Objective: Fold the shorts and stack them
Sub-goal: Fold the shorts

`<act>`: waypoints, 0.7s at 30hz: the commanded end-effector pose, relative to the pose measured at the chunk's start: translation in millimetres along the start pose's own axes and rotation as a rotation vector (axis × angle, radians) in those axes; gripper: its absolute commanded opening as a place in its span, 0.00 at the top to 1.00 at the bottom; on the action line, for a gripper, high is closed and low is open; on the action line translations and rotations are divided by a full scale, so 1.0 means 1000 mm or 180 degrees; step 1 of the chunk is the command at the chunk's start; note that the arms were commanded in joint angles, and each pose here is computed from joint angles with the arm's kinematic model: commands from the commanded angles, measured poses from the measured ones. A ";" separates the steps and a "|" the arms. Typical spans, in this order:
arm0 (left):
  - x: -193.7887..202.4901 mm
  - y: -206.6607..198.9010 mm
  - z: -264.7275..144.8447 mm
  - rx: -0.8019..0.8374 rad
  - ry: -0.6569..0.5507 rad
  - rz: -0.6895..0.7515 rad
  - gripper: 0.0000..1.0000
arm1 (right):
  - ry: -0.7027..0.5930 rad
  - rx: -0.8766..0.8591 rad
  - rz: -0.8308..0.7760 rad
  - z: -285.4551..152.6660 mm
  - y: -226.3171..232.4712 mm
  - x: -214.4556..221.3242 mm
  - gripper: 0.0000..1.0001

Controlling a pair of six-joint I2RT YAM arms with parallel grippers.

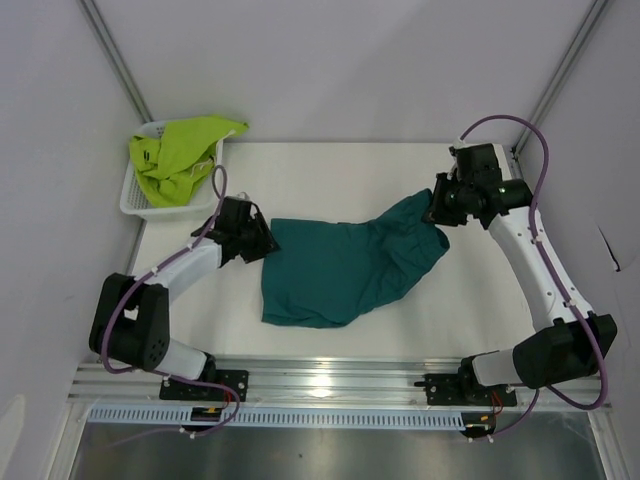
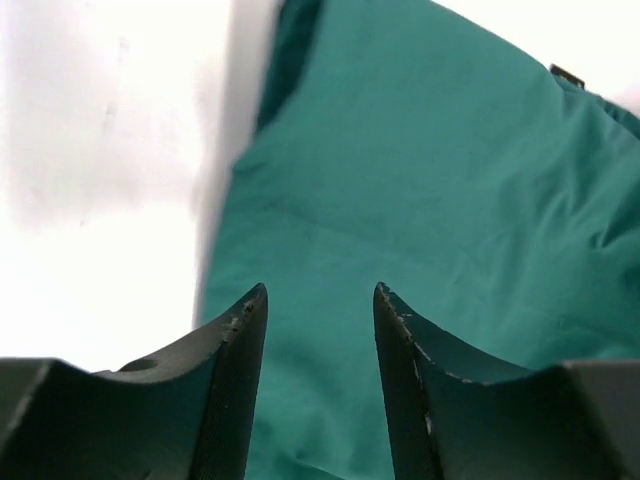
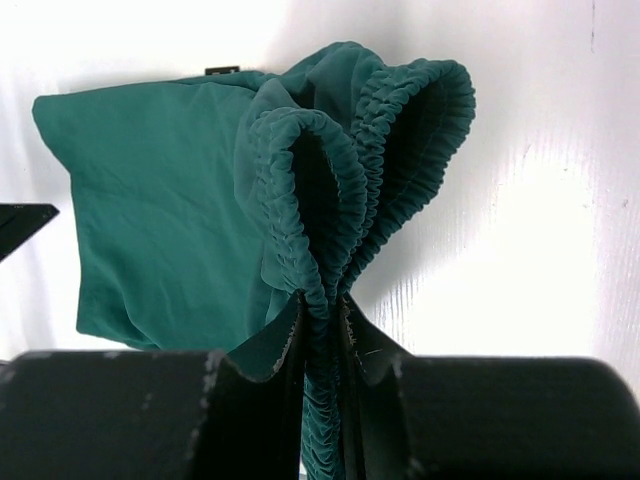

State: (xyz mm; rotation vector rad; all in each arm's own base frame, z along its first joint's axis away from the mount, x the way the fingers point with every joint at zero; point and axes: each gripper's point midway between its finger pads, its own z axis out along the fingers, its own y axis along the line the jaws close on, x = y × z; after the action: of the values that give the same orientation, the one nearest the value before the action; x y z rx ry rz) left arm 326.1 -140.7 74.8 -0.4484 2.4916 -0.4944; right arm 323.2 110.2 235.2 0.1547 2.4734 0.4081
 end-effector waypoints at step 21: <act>0.026 0.041 0.040 -0.0082 0.0335 0.0029 0.77 | -0.0182 0.0255 -0.0222 0.003 0.060 0.001 1.00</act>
State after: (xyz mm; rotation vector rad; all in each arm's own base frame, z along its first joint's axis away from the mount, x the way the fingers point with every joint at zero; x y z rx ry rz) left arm 318.9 -125.6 17.7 -0.4569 2.6160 -0.4821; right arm 319.3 151.4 235.2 0.0816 2.4877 0.2770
